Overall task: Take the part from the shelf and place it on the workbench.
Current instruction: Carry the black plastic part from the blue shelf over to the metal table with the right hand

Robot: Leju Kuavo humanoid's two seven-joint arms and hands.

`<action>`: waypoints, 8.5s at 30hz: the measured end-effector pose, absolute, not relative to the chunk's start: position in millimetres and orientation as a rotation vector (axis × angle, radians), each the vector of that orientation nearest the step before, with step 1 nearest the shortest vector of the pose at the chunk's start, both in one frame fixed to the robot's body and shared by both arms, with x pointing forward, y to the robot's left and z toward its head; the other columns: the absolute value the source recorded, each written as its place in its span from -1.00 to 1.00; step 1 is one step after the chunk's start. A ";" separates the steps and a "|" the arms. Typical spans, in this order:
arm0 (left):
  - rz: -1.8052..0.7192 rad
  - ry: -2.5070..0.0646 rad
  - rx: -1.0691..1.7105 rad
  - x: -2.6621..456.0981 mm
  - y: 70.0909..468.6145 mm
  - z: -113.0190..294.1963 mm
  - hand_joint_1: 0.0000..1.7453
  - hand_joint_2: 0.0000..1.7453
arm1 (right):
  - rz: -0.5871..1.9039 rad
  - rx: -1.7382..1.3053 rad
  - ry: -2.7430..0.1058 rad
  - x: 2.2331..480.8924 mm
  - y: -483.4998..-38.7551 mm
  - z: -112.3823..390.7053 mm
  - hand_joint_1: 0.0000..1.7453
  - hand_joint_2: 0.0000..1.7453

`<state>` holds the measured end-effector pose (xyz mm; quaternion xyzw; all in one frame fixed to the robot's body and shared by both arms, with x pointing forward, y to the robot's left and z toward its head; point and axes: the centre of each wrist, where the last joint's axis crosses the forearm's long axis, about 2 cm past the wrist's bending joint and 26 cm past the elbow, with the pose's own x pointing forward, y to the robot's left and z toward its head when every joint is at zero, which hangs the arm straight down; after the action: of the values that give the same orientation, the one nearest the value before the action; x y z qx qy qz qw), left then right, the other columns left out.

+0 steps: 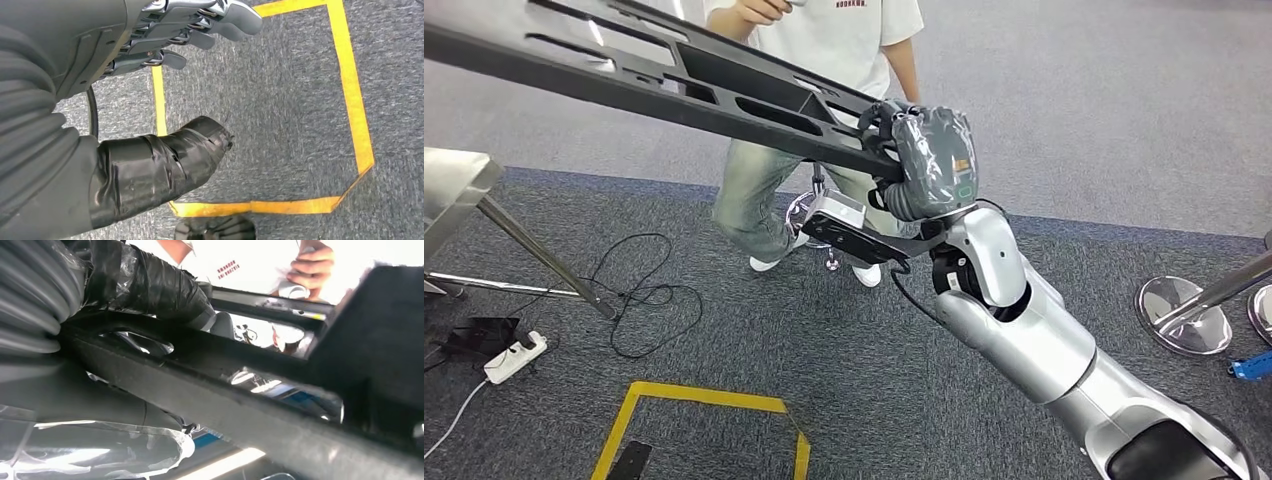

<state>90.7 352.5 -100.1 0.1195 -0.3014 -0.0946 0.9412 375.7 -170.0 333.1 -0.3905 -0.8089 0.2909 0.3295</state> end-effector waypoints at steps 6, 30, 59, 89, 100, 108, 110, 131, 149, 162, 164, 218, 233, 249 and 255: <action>-0.191 -0.615 0.268 92.6 353.1 -99.6 -1.00 1.00 | 0.769 -1.020 -2.111 375.3 -169.8 333.3 1.00 1.00; -0.192 -0.614 0.252 91.4 352.4 -100.0 -1.00 1.00 | 0.772 -1.016 -2.098 373.2 -171.7 329.5 1.00 1.00; -0.192 -0.622 0.245 95.9 352.0 -99.1 -1.00 1.00 | 0.773 -1.027 -2.083 373.5 -177.7 329.3 1.00 1.00; -0.192 -0.627 0.248 98.6 351.8 -98.5 -1.00 1.00 | 0.785 -1.034 -2.062 373.1 -181.2 327.2 1.00 1.00; -0.189 -0.616 0.279 98.3 353.0 -98.4 -1.00 1.00 | 0.791 -1.033 -2.057 372.4 -181.0 326.4 1.00 1.00; -0.177 -0.597 0.320 98.2 352.4 -98.3 -1.00 1.00 | 0.790 -1.039 -2.037 371.3 -181.6 322.4 1.00 1.00; -0.176 -0.598 0.321 98.6 351.9 -98.2 -1.00 1.00 | 0.787 -1.051 -2.039 371.4 -182.4 322.4 1.00 1.00; -0.169 -0.620 0.319 90.2 355.4 -99.6 -1.00 1.00 | 0.789 -1.060 -2.081 370.3 -176.8 327.1 1.00 1.00; -0.171 -0.623 0.320 89.5 354.5 -99.9 -1.00 1.00 | 0.790 -1.056 -2.084 369.9 -175.6 327.2 1.00 1.00; -0.159 -0.617 0.311 90.1 353.8 -99.9 -1.00 1.00 | 0.796 -1.067 -2.108 369.7 -173.7 334.3 1.00 1.00; -0.155 -0.615 0.311 89.5 353.7 -100.0 -1.00 1.00 | 0.798 -1.076 -2.116 369.1 -173.3 336.0 1.00 1.00; -0.078 -0.547 0.352 83.0 356.8 -100.8 -1.00 1.00 | 0.784 -1.213 -2.018 355.2 -220.5 342.3 1.00 1.00; -0.075 -0.518 0.443 86.8 387.6 -95.2 -1.00 1.00 | 0.775 -1.165 -2.027 352.9 -222.3 339.8 1.00 1.00; -0.053 -0.510 0.482 85.2 401.1 -92.8 -1.00 1.00 | 0.758 -1.185 -2.025 355.2 -229.1 345.9 1.00 1.00; -0.048 -0.510 0.485 84.2 401.5 -92.9 -1.00 1.00 | 0.756 -1.202 -2.030 357.0 -231.6 352.0 1.00 1.00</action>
<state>84.2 401.5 -92.9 0.2373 -0.2499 -0.0235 0.9384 357.0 -231.6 352.0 -0.4586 -0.7747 0.2885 0.3260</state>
